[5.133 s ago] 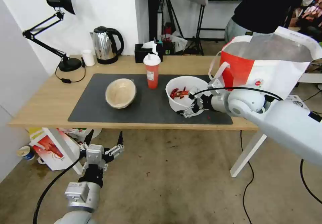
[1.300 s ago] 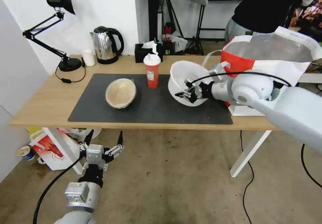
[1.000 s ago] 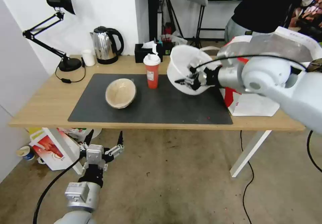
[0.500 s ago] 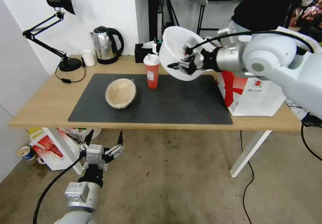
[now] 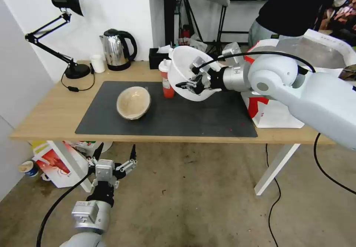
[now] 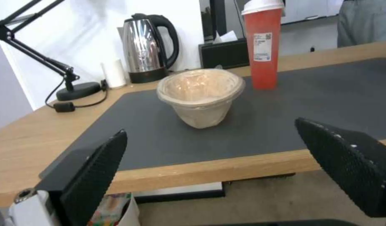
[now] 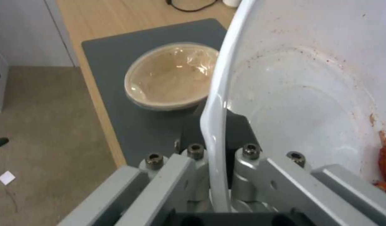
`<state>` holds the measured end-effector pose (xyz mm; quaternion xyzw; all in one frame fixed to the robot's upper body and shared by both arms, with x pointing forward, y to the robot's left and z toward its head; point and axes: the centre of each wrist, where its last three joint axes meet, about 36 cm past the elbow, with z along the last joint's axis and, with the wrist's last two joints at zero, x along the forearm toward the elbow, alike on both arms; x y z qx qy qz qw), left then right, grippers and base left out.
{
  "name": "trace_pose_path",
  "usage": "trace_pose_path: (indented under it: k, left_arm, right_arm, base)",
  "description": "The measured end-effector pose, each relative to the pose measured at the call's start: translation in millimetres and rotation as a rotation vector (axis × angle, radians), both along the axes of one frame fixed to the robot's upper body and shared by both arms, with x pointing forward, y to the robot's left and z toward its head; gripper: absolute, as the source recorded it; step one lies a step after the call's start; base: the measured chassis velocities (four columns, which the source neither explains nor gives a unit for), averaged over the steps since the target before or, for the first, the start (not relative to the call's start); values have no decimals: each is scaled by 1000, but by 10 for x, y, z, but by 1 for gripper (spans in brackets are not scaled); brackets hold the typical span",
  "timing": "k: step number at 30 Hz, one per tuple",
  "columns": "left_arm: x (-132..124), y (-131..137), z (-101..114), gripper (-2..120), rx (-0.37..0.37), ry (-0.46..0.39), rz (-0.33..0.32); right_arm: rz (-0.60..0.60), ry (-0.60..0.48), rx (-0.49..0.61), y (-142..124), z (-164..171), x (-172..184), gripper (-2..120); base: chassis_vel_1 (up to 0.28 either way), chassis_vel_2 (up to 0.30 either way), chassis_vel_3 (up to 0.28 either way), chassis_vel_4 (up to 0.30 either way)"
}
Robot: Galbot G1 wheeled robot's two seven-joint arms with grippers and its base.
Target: Pick up the trash from the table and place it into the takeout bag.
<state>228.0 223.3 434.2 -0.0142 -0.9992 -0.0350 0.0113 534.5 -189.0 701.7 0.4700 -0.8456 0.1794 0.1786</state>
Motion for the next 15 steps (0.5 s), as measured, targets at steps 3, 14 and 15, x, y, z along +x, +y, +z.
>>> trace_pose_path:
  k: [3, 14, 15]
  left_arm:
    - [0, 0, 0, 100, 0, 0, 0]
    - [0, 0, 0, 100, 0, 0, 0]
    - [0, 0, 0, 100, 0, 0, 0]
  right_arm:
    - [8, -5, 3, 48, 33, 23, 0]
    - [29, -25, 1, 193, 134, 69, 0]
    - [29, -27, 0, 194, 143, 69, 0]
  base:
    - [0, 0, 0, 0]
    - [0, 0, 0, 0]
    - [0, 0, 0, 0]
